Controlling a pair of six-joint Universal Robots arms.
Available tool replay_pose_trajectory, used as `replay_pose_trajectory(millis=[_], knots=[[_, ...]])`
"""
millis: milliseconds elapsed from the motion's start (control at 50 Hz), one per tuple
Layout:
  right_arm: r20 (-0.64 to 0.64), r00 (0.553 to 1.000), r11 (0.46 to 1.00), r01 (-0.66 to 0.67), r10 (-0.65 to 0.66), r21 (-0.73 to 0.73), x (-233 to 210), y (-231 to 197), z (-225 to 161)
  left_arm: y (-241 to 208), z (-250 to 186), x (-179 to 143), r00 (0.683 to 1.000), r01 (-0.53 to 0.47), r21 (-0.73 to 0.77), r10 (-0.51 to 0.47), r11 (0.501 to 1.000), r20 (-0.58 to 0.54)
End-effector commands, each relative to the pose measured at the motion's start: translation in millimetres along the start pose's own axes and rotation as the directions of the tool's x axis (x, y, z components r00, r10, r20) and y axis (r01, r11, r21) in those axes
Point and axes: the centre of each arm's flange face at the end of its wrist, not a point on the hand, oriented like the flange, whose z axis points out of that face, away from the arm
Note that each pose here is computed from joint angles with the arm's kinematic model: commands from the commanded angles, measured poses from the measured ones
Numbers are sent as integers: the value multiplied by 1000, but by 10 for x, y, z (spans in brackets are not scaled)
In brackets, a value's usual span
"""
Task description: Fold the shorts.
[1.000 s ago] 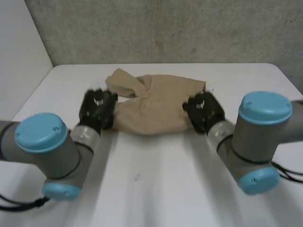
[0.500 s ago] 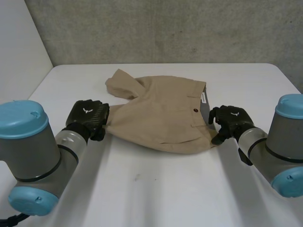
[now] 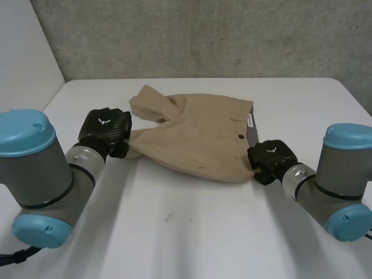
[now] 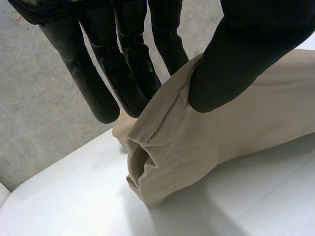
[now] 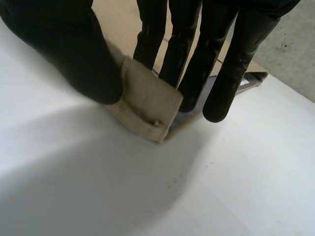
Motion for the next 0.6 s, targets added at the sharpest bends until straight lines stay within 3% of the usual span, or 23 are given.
replay_pose_trajectory(millis=[20, 180, 340, 440, 600], knots=[[-65, 997, 994, 35, -28, 103, 137, -267, -64, 46, -41, 25, 1000, -8, -25, 8, 1000, -10], [-111, 993, 984, 68, -49, 165, 229, -715, -502, 280, -366, 99, 995, -70, -252, 49, 965, -86], [-12, 982, 982, 186, -186, -44, 107, -713, -977, 301, -1022, 153, 973, -174, -494, 71, 852, -220], [90, 943, 923, 332, -320, -193, 22, -586, -1238, 207, -1328, 148, 967, -191, -501, 74, 844, -244], [208, 900, 833, 435, -384, -342, -22, -395, -1607, 145, -1687, 223, 941, -210, -516, 29, 831, -337]])
